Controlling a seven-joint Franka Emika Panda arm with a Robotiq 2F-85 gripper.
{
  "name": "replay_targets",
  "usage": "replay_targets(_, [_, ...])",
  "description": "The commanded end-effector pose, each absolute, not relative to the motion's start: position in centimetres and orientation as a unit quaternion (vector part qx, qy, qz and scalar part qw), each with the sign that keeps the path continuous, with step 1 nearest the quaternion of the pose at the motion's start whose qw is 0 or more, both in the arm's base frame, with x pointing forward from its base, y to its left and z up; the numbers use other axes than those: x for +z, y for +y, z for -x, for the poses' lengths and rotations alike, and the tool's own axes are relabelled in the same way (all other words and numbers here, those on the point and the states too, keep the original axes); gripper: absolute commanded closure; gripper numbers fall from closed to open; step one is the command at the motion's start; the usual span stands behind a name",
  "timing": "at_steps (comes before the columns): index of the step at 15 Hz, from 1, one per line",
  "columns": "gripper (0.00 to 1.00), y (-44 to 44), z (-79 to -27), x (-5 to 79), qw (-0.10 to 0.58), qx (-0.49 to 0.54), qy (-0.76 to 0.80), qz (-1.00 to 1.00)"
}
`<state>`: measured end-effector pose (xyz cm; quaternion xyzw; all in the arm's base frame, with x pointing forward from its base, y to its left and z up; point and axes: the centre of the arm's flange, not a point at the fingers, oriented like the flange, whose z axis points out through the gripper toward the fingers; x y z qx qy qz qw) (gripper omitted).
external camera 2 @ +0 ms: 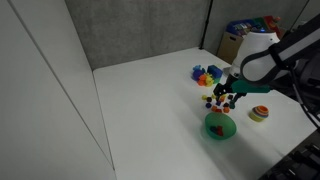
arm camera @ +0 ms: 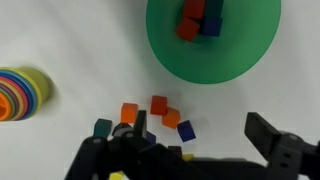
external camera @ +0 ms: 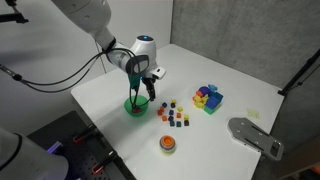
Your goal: Pick up one small orange block from the table and put it in the green bowl
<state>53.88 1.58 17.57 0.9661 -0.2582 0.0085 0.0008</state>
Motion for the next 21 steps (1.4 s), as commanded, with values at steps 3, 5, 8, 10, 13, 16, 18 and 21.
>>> replay_targets(3, [0.0,1.0,-56.6,12.6,0.004,0.017,-0.293,-0.956])
replay_targets(5, [0.0,0.9,-57.0,10.8,0.001,0.015,-0.297,-0.955])
replay_targets(8, [0.0,0.7,-57.6,8.4,-0.001,0.016,-0.307,-0.952])
replay_targets(10, [0.0,0.6,-58.0,7.0,-0.001,0.02,-0.313,-0.949])
replay_targets(13, [0.0,0.2,-58.6,5.3,-0.004,0.03,-0.32,-0.947])
replay_targets(16, [0.0,-0.2,-59.0,3.9,-0.008,0.033,-0.325,-0.945])
replay_targets(18, [0.0,-0.5,-59.2,3.2,-0.009,0.035,-0.33,-0.943])
replay_targets(21, [0.0,-1.0,-59.6,2.6,-0.008,0.038,-0.335,-0.942])
